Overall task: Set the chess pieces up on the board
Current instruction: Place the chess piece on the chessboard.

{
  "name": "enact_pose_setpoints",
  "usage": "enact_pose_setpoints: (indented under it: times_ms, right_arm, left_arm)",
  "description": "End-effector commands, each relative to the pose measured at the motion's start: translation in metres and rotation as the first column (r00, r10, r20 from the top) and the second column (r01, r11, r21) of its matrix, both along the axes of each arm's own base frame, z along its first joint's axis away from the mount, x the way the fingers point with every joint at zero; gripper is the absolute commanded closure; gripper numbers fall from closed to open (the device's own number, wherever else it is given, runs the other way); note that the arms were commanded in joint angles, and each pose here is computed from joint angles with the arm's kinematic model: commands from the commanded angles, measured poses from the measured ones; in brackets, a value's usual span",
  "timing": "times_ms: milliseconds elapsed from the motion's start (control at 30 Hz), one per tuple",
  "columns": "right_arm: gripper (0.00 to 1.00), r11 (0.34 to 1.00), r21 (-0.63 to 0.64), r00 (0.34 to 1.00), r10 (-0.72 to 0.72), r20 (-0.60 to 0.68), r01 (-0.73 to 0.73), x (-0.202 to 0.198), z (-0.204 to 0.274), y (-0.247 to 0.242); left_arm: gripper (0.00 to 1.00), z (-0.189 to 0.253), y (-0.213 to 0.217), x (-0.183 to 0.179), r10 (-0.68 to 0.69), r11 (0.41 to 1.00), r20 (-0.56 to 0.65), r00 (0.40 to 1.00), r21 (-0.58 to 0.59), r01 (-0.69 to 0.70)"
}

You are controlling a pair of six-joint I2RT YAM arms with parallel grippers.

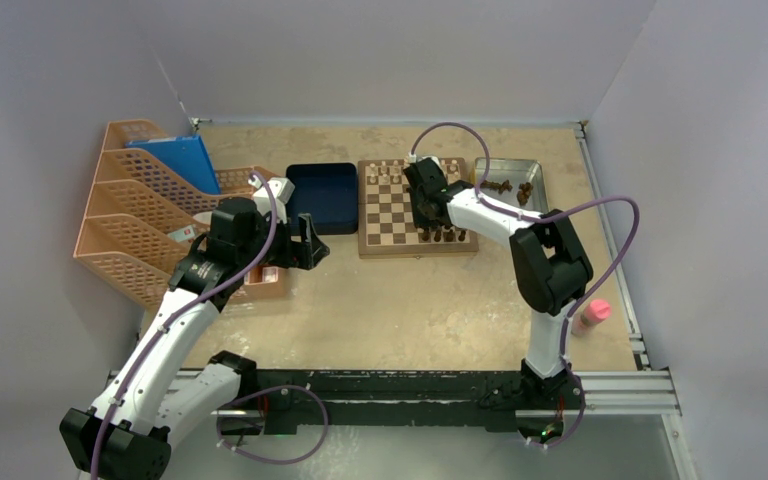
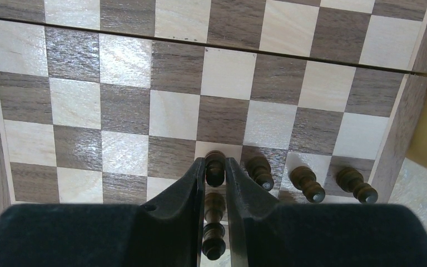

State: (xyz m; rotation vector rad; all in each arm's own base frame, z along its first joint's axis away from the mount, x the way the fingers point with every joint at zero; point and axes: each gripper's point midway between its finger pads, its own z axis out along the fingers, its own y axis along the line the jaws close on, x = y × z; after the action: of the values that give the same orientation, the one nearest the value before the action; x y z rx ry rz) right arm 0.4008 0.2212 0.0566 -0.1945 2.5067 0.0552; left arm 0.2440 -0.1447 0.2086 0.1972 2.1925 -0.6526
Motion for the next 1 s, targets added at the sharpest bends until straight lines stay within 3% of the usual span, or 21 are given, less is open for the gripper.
enact_pose_setpoints:
  times_ms: [0, 433, 633, 967]
  right_arm:
    - [0.78, 1.0, 0.009, 0.999, -0.001, 0.053, 0.001, 0.008, 0.026, 0.003]
    - [0.72, 0.998, 0.068, 0.993, -0.027, 0.114, 0.019, 0.021, 0.06, 0.012]
    - [0.71, 0.994, 0.096, 0.976, -0.063, 0.208, 0.044, 0.038, 0.093, 0.011]
    - [0.81, 0.997, 0.073, 0.986, -0.038, 0.163, 0.026, 0.05, 0.066, 0.015]
  left_arm:
    - [0.17, 0.006, 0.0, 0.002, 0.002, 1.0, 0.033, 0.999, -0.005, -0.001]
    - [0.17, 0.006, -0.001, 0.002, 0.001, 1.0, 0.032, 0.999, -0.005, -0.001]
    - [0.17, 0.007, -0.001, 0.001, -0.001, 1.0, 0.036, 0.999, -0.008, 0.001]
    - [0.17, 0.008, -0.002, 0.001, -0.008, 1.0, 0.038, 0.999, -0.011, 0.009]
